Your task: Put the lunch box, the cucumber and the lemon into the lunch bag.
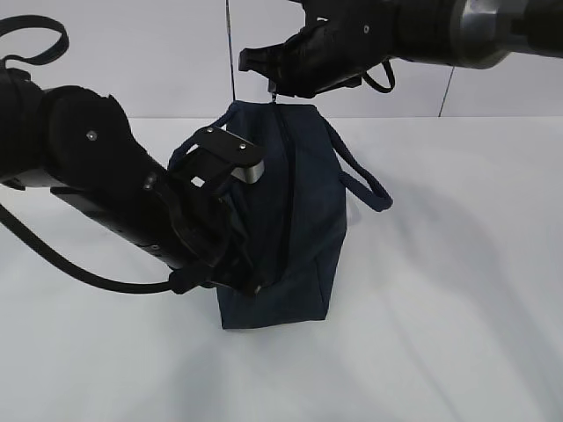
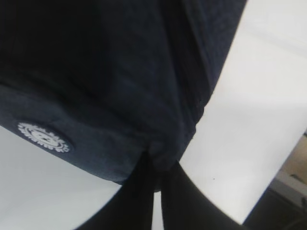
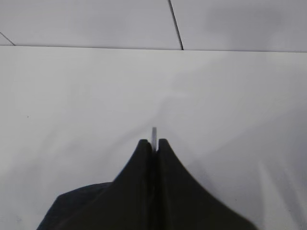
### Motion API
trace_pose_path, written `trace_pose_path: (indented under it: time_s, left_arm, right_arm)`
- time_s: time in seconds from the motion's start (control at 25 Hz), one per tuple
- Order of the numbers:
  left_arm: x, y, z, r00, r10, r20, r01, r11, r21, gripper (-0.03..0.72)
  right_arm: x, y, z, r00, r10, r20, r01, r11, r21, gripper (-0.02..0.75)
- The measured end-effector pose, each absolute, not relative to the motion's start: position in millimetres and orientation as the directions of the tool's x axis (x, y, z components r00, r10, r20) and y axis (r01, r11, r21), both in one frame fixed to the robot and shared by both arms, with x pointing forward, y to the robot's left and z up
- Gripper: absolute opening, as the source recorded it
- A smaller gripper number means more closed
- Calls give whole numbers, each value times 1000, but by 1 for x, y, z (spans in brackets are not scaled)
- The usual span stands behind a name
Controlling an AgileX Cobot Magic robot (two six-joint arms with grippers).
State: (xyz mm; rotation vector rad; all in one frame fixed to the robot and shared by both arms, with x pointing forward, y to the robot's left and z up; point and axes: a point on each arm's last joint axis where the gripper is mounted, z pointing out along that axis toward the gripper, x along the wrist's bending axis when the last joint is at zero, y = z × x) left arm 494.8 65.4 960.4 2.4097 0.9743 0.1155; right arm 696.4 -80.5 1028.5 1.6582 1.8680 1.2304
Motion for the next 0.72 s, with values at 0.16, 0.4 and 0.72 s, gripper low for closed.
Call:
trace_pose_path:
  time_s: [0.16, 0.4, 0.72]
  left_arm:
    - [493, 66, 961, 691, 697, -192, 684, -545, 484, 58]
    - [490, 80, 983, 619, 731, -288, 762, -470, 445, 228]
    - [515, 103, 1042, 485, 787, -381, 819, -256, 513, 274]
  right_arm:
    - [696, -81, 1028, -250, 929, 273, 620, -63, 782, 0]
    - [696, -81, 1028, -252, 930, 269, 619, -59, 783, 0]
    - [696, -81, 1028, -252, 930, 267, 618, -58, 784, 0]
